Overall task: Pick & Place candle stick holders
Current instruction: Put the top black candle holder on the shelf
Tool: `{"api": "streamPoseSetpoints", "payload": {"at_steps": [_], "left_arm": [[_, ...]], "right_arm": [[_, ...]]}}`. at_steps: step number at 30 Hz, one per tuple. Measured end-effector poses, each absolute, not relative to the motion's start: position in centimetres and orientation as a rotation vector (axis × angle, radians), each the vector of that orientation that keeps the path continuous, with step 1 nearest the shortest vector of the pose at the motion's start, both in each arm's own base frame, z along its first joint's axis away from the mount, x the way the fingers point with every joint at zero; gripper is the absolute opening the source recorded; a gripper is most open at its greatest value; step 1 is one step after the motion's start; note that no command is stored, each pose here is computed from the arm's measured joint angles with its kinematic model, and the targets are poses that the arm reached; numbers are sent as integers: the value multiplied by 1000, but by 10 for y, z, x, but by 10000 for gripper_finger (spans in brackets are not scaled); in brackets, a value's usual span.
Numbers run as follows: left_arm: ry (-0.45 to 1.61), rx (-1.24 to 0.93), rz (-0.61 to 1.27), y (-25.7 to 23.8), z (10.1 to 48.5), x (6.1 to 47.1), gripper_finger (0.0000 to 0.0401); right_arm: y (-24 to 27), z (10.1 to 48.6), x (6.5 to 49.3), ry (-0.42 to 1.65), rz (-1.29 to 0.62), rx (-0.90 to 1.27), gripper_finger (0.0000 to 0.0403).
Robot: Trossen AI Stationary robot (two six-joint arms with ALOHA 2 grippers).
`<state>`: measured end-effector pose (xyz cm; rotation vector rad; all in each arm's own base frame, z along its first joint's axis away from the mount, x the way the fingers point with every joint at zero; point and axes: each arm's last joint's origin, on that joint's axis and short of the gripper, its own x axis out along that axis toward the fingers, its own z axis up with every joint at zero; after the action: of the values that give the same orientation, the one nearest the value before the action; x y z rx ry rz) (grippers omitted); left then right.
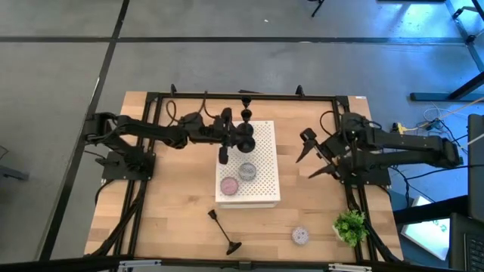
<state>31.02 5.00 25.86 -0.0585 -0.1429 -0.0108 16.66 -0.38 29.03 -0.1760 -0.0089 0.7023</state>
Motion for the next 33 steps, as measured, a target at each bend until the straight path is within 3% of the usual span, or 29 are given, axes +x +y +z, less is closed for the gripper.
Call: {"api": "streamPoseSetpoints", "payload": {"at_steps": [22,33], "left_arm": [[-46,-64,40,48,236,320,8],[-179,-66,115,37,225,302,8]], "right_arm": [[-16,285,184,-19,608,-190,288],[-15,287,184,-30,610,-176,288]]}}
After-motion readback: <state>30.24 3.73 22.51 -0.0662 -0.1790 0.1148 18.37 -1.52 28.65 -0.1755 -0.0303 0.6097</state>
